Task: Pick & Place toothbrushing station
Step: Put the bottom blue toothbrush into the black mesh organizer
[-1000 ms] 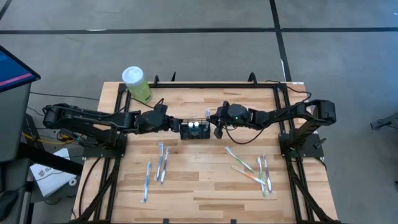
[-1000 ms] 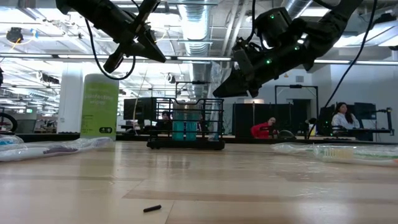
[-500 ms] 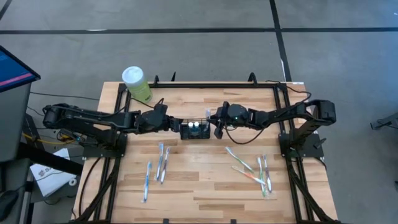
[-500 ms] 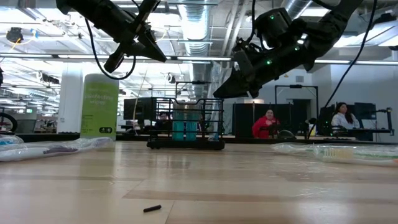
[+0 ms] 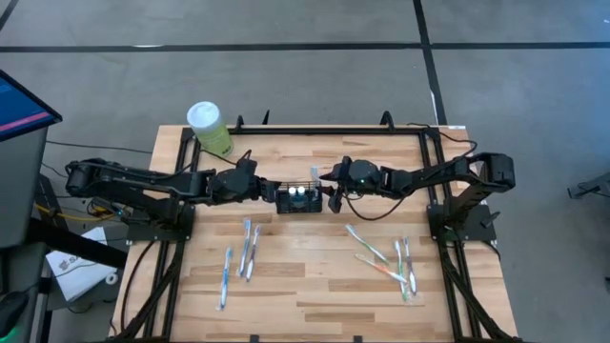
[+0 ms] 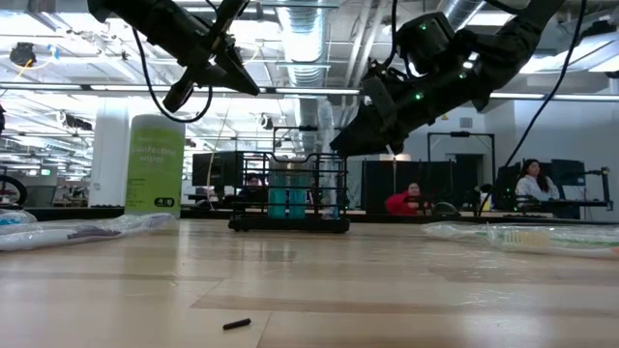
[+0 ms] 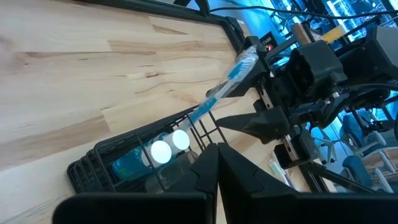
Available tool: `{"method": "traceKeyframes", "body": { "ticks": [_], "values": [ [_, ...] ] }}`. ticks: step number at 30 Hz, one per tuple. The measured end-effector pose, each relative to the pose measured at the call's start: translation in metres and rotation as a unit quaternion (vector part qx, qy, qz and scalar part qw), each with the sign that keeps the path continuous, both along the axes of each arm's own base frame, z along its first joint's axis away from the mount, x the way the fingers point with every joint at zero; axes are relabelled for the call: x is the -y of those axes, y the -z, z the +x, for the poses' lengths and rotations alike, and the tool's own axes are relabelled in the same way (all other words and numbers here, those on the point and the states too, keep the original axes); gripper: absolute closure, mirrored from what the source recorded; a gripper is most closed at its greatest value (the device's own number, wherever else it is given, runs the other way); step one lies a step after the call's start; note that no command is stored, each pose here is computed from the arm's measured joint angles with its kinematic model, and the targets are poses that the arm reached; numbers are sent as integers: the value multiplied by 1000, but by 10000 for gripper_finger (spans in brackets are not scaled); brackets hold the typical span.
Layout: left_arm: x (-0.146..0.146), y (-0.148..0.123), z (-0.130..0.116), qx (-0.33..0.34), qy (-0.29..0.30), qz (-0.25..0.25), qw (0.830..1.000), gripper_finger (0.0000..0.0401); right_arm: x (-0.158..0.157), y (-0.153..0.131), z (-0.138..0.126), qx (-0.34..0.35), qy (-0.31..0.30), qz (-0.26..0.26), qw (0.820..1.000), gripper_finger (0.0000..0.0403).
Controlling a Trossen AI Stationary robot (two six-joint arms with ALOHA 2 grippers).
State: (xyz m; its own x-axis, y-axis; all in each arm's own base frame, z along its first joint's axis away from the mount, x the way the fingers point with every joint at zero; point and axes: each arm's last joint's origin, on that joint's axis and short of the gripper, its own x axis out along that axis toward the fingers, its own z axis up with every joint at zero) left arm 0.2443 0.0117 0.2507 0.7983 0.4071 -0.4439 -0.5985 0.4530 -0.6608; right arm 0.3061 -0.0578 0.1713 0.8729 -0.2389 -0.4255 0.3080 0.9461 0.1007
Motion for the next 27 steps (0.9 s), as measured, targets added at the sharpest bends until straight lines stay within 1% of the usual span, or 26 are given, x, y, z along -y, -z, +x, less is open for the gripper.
{"method": "traceKeyframes", "body": {
  "ticks": [4, 6, 10, 16, 24, 27],
  "values": [
    [0, 0, 0, -2, -2, 6, 1000, 401, 0, 0, 0, 0, 1, 2, 1000, 194],
    [-1, 0, 0, -2, -6, 8, 1000, 401, 0, 0, 0, 3, 6, 12, 1000, 180],
    [-1, 0, 0, -2, -8, 10, 1000, 401, 0, -6, -2, 10, 13, 26, 1000, 164],
    [-2, 0, 0, -5, -9, 18, 1000, 401, 2, -26, -15, 16, 21, 27, 999, 164],
    [-2, -1, 0, -5, -12, 24, 1000, 401, 3, -65, -45, 35, 34, 25, 998, 177],
    [-2, -1, 0, -4, -11, 24, 1000, 401, 2, -77, -56, 51, 43, 39, 997, 184]
  ]
}}
